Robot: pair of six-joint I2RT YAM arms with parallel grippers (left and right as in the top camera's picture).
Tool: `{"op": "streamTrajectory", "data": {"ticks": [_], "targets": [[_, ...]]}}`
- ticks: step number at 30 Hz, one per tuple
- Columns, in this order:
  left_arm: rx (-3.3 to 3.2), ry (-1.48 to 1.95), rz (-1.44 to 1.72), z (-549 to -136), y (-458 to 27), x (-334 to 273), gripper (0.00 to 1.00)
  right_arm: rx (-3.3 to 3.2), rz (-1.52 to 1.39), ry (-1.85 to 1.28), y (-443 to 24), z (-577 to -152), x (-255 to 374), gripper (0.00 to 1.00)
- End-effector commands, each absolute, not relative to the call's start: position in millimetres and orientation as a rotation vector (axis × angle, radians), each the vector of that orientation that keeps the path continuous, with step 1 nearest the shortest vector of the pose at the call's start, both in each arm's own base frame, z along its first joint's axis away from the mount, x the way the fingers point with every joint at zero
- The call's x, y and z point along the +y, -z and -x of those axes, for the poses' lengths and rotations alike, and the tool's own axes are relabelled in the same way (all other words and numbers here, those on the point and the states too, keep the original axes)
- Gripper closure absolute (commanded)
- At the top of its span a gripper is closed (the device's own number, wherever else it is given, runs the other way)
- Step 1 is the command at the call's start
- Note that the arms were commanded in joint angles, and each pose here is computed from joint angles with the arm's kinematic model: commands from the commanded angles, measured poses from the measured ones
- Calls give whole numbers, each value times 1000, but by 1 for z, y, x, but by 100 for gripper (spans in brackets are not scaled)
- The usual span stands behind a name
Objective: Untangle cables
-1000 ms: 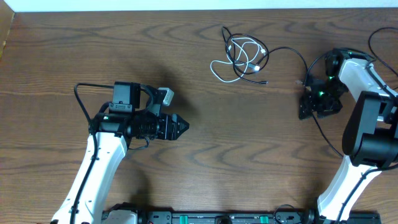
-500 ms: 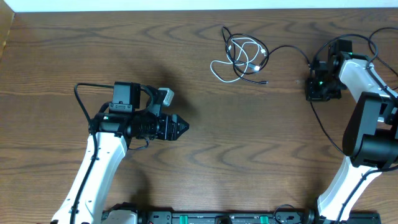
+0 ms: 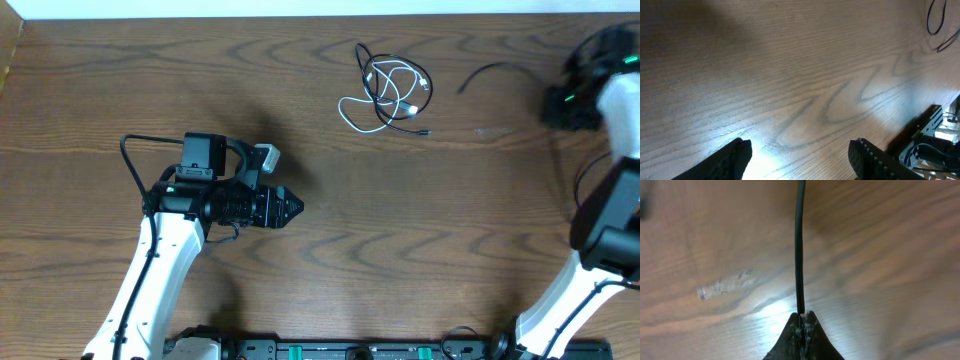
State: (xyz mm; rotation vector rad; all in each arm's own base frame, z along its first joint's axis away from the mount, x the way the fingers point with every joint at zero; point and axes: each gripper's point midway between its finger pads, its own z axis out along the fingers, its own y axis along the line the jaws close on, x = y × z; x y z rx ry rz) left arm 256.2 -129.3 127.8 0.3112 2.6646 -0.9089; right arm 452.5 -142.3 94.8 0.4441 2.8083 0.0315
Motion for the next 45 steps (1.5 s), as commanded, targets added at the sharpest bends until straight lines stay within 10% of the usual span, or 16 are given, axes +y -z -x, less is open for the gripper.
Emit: {"op": "streamTrajectory", "data": {"ticks": [1, 12, 14, 15, 19, 27, 36, 40, 45], "targets": [[2666, 895, -327, -257, -127, -129, 32, 2568, -559, 65, -193, -458, -198, 99], [2669, 896, -326, -256, -127, -129, 32, 2296, -1034, -85, -223, -398, -313, 97], [2665, 895, -327, -257, -127, -129, 32, 2294, -1005, -239, -220, -404, -299, 35], [2663, 894, -328, -257, -127, -129, 32, 2317, -1012, -262, -214, -404, -292, 20], [2659, 893, -329, -258, -128, -129, 32, 2460, -1109, -215, -170, -394, -266, 1], [2659, 893, -329, -258, -128, -129, 32, 2702, -1266, -100, -53, -354, -216, 11], [2652, 891, -332, -260, -128, -129, 32, 2726, -1278, -106, -21, -339, -209, 24], [2651, 891, -332, -260, -128, -129, 32, 2724, -1253, -101, -10, -339, -208, 51], [2636, 889, -336, -263, -130, -130, 32, 2730, -1112, -98, -1, -348, -205, 49]]}}
